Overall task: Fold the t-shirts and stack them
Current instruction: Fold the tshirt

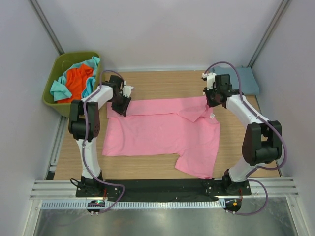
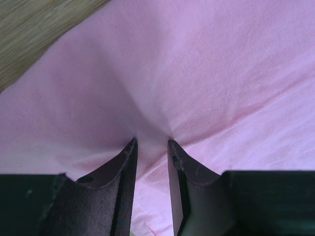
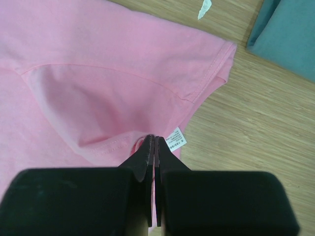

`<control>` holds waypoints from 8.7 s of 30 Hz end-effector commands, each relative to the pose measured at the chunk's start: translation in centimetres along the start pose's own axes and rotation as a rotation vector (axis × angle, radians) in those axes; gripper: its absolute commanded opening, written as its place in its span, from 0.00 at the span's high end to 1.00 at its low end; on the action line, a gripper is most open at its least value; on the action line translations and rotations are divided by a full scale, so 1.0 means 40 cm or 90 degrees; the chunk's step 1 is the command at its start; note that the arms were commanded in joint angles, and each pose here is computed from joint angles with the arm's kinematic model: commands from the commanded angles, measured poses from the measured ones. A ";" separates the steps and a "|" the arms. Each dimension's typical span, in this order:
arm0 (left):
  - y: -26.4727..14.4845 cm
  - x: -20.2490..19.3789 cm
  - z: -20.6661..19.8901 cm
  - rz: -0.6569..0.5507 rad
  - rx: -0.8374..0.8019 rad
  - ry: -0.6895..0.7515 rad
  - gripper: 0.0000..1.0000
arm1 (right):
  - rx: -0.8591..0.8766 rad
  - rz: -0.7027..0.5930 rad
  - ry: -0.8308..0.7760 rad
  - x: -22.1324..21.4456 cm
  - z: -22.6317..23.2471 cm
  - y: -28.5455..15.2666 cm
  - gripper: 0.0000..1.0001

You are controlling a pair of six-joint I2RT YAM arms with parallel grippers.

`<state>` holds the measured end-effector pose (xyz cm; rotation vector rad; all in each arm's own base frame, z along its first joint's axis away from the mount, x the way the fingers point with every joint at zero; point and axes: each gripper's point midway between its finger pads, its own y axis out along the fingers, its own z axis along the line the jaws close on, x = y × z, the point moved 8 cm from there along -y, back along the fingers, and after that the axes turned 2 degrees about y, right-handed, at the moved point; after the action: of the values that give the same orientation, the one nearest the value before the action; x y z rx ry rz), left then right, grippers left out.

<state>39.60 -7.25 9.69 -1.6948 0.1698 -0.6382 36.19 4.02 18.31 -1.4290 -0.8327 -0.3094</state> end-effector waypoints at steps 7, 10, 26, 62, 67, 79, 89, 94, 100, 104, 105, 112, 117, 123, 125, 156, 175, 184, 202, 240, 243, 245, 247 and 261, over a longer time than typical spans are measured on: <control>0.011 -0.023 -0.005 0.014 -0.007 -0.013 0.69 | -0.072 -0.067 -0.002 0.093 -0.105 0.068 0.99; 0.011 -0.022 -0.006 0.013 -0.008 -0.015 0.70 | -0.082 -0.062 0.003 0.095 -0.129 0.096 0.99; 0.012 -0.035 -0.009 0.021 -0.006 -0.021 0.71 | -0.094 -0.067 0.009 0.130 -0.160 0.210 0.99; 0.004 -0.022 -0.015 0.011 0.002 -0.020 0.72 | 0.237 0.128 0.264 -0.025 0.071 0.178 0.53; 0.009 -0.020 -0.020 0.014 0.002 -0.015 0.72 | 0.245 0.132 0.253 -0.024 0.091 0.190 0.55; 0.013 -0.008 -0.019 0.012 0.000 -0.017 0.72 | 0.238 0.151 0.244 -0.057 0.105 0.181 0.63; 0.009 -0.005 -0.021 0.008 0.000 -0.013 0.72 | 0.213 0.124 0.218 -0.030 0.092 0.137 0.98; 0.009 0.002 -0.019 0.000 0.001 -0.013 0.72 | 0.230 0.103 0.232 0.003 0.101 0.068 0.99; 0.006 0.014 -0.016 -0.010 0.004 -0.012 0.72 | 0.273 0.123 0.259 -0.024 0.150 0.006 0.99; -0.001 0.019 -0.016 -0.016 0.006 -0.010 0.72 | 0.293 0.137 0.266 -0.054 0.195 -0.019 0.99; -0.001 0.017 -0.017 -0.015 0.006 -0.008 0.72 | 0.298 0.148 0.275 -0.068 0.205 -0.022 0.98; -0.002 0.015 -0.014 -0.017 0.013 -0.009 0.72 | 0.301 0.146 0.278 -0.077 0.225 -0.045 0.83; -0.008 0.022 -0.014 -0.022 0.018 -0.007 0.72 | 0.268 0.090 0.265 -0.009 0.176 -0.055 0.51; -0.006 0.024 -0.011 -0.020 0.016 -0.009 0.72 | 0.197 0.065 0.318 0.007 0.065 -0.009 0.47; -0.026 0.041 -0.013 -0.032 0.014 -0.009 0.72 | 0.179 0.047 0.326 0.015 0.023 0.009 0.47; 0.075 0.178 0.117 0.007 0.106 -0.032 0.68 | 0.013 0.081 0.256 0.066 -0.168 0.380 0.46; -0.260 0.283 0.019 -0.170 0.199 0.024 0.53 | 0.031 -0.094 0.177 0.269 -0.189 0.172 0.42; -0.467 0.202 -0.181 -0.250 -0.078 -0.032 0.00 | 0.079 -0.149 -0.014 0.165 -0.104 -0.087 0.36; -0.290 -0.029 -0.108 -0.067 -0.008 -0.086 0.17 | 0.368 -0.075 -0.666 -0.369 0.181 -0.282 0.41; -0.269 -0.043 -0.025 0.003 0.171 -0.053 0.19 | 0.535 0.146 -0.685 -0.536 0.225 -0.223 0.53; -0.267 -0.047 -0.023 0.007 0.177 -0.052 0.19 | 0.529 0.158 -0.693 -0.539 0.221 -0.215 0.54; -0.266 -0.051 -0.024 0.010 0.180 -0.052 0.19 | 0.534 0.173 -0.695 -0.544 0.219 -0.212 0.55; -0.264 -0.056 -0.022 0.014 0.185 -0.055 0.19 | 0.534 0.175 -0.697 -0.545 0.219 -0.209 0.57; -0.306 -0.258 -0.058 0.049 -0.007 -0.213 0.21 | 0.498 0.174 -0.669 -0.529 0.217 -0.202 0.99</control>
<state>29.10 -1.54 16.97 -1.6554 0.0255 -0.3255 13.15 4.68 9.20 -0.8337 -1.3428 1.0008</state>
